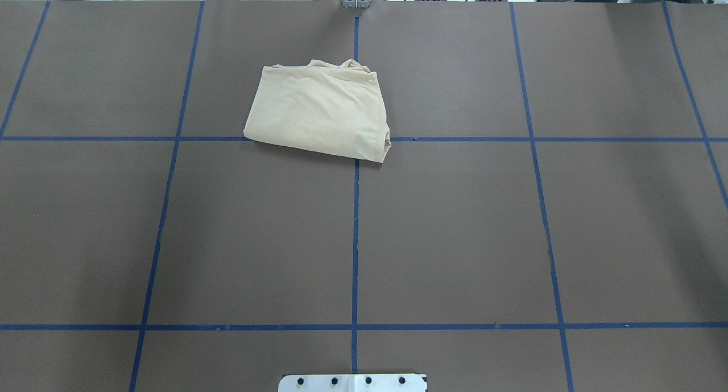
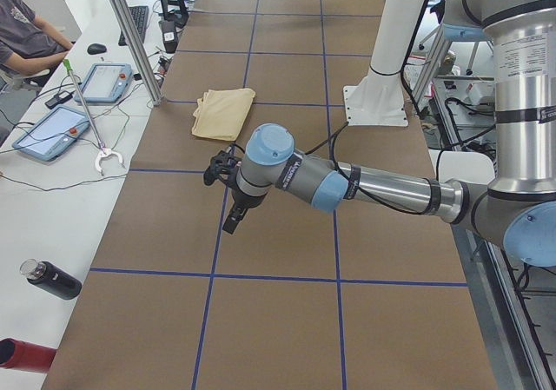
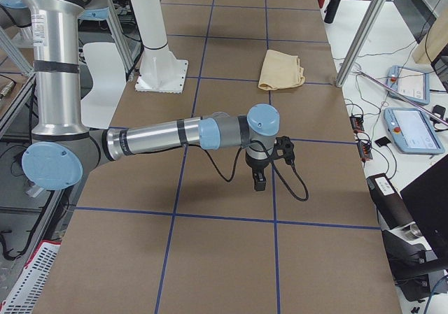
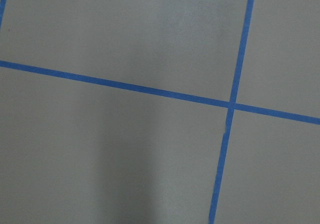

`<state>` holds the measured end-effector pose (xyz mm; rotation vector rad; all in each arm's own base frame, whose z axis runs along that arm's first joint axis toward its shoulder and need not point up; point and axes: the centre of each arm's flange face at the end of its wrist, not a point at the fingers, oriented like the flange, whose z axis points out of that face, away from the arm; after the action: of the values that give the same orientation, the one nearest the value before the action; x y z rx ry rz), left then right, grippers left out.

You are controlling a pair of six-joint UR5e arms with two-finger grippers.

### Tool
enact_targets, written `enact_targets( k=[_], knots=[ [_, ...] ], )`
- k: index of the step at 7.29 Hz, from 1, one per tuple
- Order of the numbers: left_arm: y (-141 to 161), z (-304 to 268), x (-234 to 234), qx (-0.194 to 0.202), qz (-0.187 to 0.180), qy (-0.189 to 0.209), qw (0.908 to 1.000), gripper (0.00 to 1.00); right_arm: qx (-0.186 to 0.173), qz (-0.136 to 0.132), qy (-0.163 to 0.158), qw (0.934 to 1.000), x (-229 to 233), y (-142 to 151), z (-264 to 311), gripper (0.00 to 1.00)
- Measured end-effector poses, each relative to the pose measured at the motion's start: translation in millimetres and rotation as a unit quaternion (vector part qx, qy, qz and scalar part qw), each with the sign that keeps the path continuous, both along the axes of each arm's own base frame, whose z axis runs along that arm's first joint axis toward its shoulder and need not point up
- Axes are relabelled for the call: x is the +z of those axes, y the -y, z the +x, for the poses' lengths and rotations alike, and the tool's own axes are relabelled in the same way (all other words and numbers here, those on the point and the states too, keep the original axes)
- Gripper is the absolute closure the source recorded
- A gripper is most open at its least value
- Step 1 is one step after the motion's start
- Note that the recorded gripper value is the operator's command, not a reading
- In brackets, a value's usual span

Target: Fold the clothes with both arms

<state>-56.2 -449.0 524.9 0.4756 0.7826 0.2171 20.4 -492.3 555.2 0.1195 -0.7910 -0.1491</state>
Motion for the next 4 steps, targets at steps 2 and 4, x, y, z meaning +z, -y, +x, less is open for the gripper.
enact_targets(
  k=[2,4],
  knots=[
    [-1,0,-23,0.000,0.021,-0.002,0.9998,0.00,0.001,0.012,-0.001,0.9999,-12,13,-1,0.00],
    [-2,1,-33,0.001,0.031,-0.002,0.9995,0.00,0.002,0.014,-0.005,0.9999,-14,20,-2,0.00]
  ],
)
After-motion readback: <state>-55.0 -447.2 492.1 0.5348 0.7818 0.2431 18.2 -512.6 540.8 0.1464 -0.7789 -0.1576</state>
